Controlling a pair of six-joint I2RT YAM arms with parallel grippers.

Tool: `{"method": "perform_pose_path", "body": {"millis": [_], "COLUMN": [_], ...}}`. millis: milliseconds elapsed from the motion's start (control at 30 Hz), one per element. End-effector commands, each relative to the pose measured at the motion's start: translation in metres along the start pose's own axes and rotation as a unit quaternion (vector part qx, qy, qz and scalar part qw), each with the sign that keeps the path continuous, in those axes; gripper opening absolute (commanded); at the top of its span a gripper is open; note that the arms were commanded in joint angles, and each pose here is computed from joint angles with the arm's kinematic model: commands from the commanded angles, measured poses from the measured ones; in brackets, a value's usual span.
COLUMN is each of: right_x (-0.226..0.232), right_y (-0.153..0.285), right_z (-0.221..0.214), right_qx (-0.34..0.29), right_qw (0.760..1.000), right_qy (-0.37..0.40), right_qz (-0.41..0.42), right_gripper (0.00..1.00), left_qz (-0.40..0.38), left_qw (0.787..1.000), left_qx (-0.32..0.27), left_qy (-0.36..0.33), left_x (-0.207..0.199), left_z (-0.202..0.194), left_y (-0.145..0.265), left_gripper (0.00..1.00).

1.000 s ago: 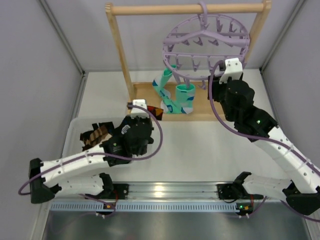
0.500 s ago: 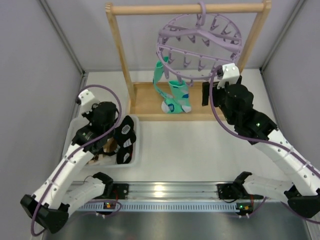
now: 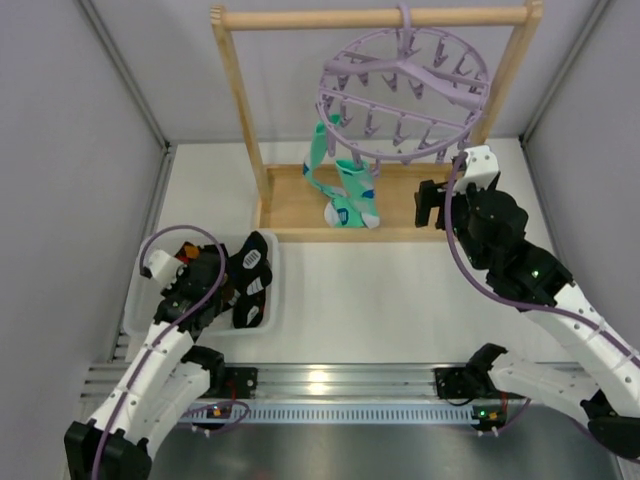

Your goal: Remove the socks clipped to the hanger

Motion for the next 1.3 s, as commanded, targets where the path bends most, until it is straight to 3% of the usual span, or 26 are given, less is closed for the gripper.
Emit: {"method": "perform_pose_path", "body": {"millis": [0, 133, 233, 267, 300, 333, 633, 733, 767, 867, 900, 933, 967, 1067, 1133, 1267], "right_x": [-0.004, -0.009, -0.012, -0.013, -0.013, -0.015, -0.02, -0.021, -0.021, -0.02, -0.018, -0.016, -0.016, -0.011, -0.01, -0.004], "right_y": [0.005, 0.015, 0.024, 0.025, 0.027, 0.03, 0.04, 0.041, 0.041, 0.041, 0.043, 0.043, 0.045, 0.049, 0.055, 0.066], "right_z": [0.005, 0.009, 0.012, 0.013, 0.014, 0.016, 0.026, 0.026, 0.024, 0.02, 0.018, 0.015, 0.013, 0.008, 0.008, 0.005], "right_qx": [-0.017, -0.024, -0.032, -0.033, -0.036, -0.04, -0.053, -0.049, -0.047, -0.046, -0.046, -0.043, -0.043, -0.036, -0.037, -0.038], "right_qw": [1.0, 0.999, 0.999, 0.999, 0.999, 0.998, 0.997, 0.997, 0.997, 0.997, 0.996, 0.996, 0.996, 0.995, 0.994, 0.991], "right_qy": [-0.021, -0.027, -0.036, -0.039, -0.04, -0.044, -0.051, -0.056, -0.058, -0.068, -0.073, -0.074, -0.077, -0.077, -0.075, -0.066], "right_qz": [0.001, 0.002, 0.004, 0.005, 0.007, 0.007, 0.002, -0.001, -0.003, 0.006, 0.015, 0.021, 0.027, 0.053, 0.071, 0.114], "right_gripper": [0.86, 0.86, 0.86, 0.86, 0.86, 0.86, 0.87, 0.87, 0.89, 0.92, 0.95, 0.95, 0.98, 1.0, 0.99, 0.99], "left_qz": [0.007, -0.005, -0.033, -0.04, -0.051, -0.062, -0.121, -0.17, -0.234, -0.348, -0.432, -0.463, -0.532, -0.615, -0.672, -0.736], "left_qw": [0.998, 0.996, 0.993, 0.993, 0.992, 0.99, 0.982, 0.977, 0.969, 0.937, 0.901, 0.886, 0.845, 0.785, 0.735, 0.655], "left_qx": [0.013, 0.001, -0.021, -0.027, -0.033, -0.041, -0.082, -0.071, -0.054, -0.032, -0.014, -0.005, 0.009, -0.03, -0.053, -0.108], "left_qy": [0.067, 0.088, 0.107, 0.111, 0.11, 0.118, 0.119, 0.105, 0.066, -0.001, -0.02, -0.033, -0.061, -0.069, -0.072, -0.137], "left_x": [0.0, 0.002, 0.004, 0.004, 0.003, 0.003, 0.006, -0.012, -0.031, -0.091, -0.124, -0.138, -0.154, -0.189, -0.21, -0.244], "left_z": [-0.013, -0.008, 0.009, 0.014, 0.021, 0.029, 0.091, 0.103, 0.103, 0.102, 0.097, 0.093, 0.081, 0.086, 0.085, 0.071], "left_y": [-0.005, -0.001, 0.009, 0.012, 0.017, 0.022, 0.064, 0.075, 0.086, 0.094, 0.106, 0.109, 0.123, 0.139, 0.153, 0.178], "left_gripper": [0.03, 0.2, 0.47, 0.6, 0.86, 0.98, 0.98, 0.98, 0.99, 0.98, 0.99, 0.98, 0.98, 0.99, 0.98, 0.98]}}
Point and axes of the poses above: each gripper's point midway between its finger pads, its own y axis back along the fingers, its own x axis along the line the jaws close on, z = x × y, the point moved 3 cm from there along y, back along the fingers, and after that the axes turned 12 degrees about -y, right-handed, at the moved point
